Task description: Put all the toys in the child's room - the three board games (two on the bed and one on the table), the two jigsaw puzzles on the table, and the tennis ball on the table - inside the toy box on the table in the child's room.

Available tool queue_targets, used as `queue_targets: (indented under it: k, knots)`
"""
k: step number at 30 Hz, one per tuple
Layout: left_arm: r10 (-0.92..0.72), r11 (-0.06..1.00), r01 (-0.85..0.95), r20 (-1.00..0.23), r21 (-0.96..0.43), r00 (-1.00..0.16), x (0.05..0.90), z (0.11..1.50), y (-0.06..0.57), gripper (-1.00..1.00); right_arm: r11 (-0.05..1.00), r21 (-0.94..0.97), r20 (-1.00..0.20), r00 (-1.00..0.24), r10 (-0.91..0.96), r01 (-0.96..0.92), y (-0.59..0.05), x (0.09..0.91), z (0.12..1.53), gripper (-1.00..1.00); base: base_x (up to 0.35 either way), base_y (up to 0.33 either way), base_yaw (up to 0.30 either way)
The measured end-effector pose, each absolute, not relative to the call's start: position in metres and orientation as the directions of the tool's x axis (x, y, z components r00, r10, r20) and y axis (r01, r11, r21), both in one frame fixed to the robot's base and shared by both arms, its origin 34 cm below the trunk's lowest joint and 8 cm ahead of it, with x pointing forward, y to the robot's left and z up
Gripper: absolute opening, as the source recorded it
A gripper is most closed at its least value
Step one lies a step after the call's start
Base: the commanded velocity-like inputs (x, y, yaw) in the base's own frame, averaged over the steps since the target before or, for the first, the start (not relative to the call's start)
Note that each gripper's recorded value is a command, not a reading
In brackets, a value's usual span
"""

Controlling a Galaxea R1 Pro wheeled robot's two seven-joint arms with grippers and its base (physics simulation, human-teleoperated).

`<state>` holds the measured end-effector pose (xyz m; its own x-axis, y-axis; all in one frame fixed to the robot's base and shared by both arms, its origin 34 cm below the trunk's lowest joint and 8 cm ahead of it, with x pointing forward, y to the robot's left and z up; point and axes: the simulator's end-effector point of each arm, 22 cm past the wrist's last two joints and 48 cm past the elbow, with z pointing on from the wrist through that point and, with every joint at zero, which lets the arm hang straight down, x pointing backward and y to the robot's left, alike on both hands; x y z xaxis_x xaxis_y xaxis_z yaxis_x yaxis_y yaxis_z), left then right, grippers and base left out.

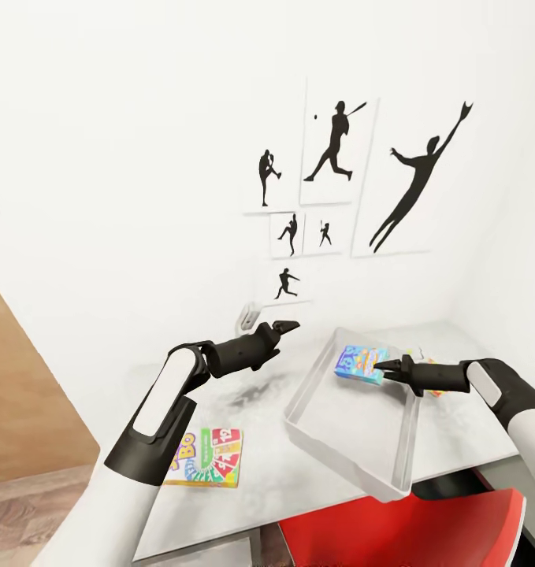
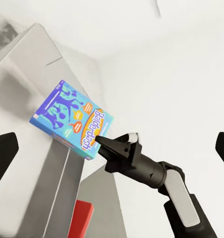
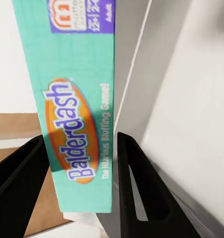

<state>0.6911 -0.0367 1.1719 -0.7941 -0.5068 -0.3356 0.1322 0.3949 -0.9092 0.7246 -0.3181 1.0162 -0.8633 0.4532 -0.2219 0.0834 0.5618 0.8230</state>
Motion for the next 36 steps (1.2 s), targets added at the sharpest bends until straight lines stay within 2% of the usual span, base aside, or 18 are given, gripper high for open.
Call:
queue_targets:
  k: [36]
  knots:
    - [-0.507, 0.396, 0.078, -0.289, -0.915, -0.812, 0.7, 1.137, -0.036, 1.0, 0.553, 0.826, -0.192, -0.866, 0.461, 0.111, -0.318, 0.74, 0.999, -1.0, 0.0, 0.0, 0.0]
